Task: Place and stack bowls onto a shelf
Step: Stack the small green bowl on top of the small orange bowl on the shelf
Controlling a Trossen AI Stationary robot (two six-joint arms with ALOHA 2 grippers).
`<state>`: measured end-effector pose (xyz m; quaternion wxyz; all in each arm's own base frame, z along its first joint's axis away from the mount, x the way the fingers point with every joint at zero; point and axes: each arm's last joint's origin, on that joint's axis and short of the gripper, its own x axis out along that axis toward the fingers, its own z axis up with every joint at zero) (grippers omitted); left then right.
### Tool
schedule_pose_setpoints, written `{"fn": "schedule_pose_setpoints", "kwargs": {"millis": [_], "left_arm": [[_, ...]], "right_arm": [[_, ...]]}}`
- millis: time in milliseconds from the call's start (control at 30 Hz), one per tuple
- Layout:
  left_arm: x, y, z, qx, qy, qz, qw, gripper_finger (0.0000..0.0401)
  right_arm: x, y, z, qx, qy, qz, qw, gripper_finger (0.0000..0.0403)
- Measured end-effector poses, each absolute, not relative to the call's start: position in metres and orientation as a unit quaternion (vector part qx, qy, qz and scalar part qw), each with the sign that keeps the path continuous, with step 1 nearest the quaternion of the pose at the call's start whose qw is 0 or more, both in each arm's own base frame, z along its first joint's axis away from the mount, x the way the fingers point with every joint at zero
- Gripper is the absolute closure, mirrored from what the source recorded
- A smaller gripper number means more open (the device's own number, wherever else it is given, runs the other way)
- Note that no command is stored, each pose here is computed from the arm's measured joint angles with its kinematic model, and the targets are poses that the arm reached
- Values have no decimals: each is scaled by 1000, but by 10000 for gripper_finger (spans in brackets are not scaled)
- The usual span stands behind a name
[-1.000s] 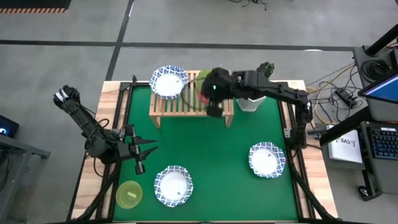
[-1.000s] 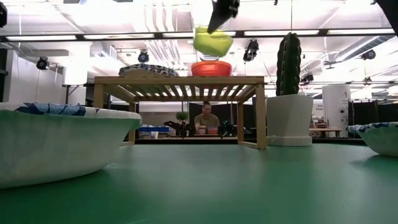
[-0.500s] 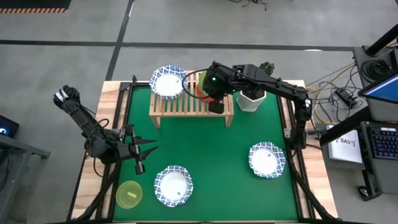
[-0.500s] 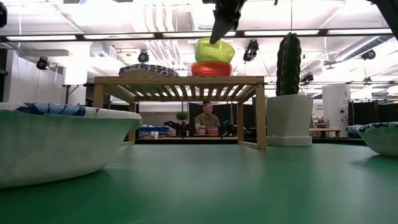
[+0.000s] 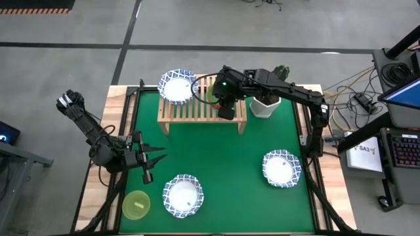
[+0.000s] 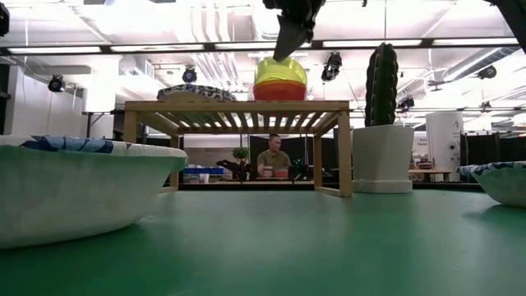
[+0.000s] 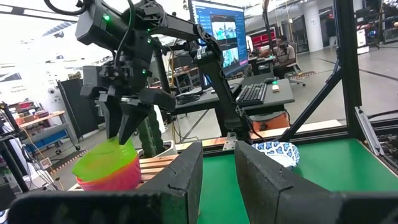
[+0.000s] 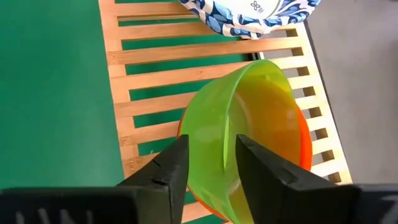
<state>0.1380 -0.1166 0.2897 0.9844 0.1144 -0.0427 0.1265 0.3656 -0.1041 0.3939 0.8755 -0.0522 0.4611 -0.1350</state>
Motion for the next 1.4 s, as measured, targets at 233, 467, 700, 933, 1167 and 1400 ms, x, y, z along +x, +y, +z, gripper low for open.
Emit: {"fn": "schedule_pose_setpoints", "kwargs": {"millis": [233,467,700,933,1167,1400], "left_arm": [[138,-117,290,115,-43,127,984,324],[138,-117,290,114,-43,127,984,324],[138,-117,290,117,-41,126,984,324],[138,-117,290,117,-41,126,984,324],[138,-117,290,117,-41,126,984,324],[138,-117,290,117,-41,126,984,324]], "right_arm": [[368,-105,396,-52,445,-138,883,266],[369,-105,397,-57,438,-137,887,266],[370,-105,398,-57,435,-138,888,266],[375,-106,403,-60,400,-140,904,273],[377,-107,405,-57,383,-145,911,317],[378,-107,401,-56,389,-145,908,372]]}}
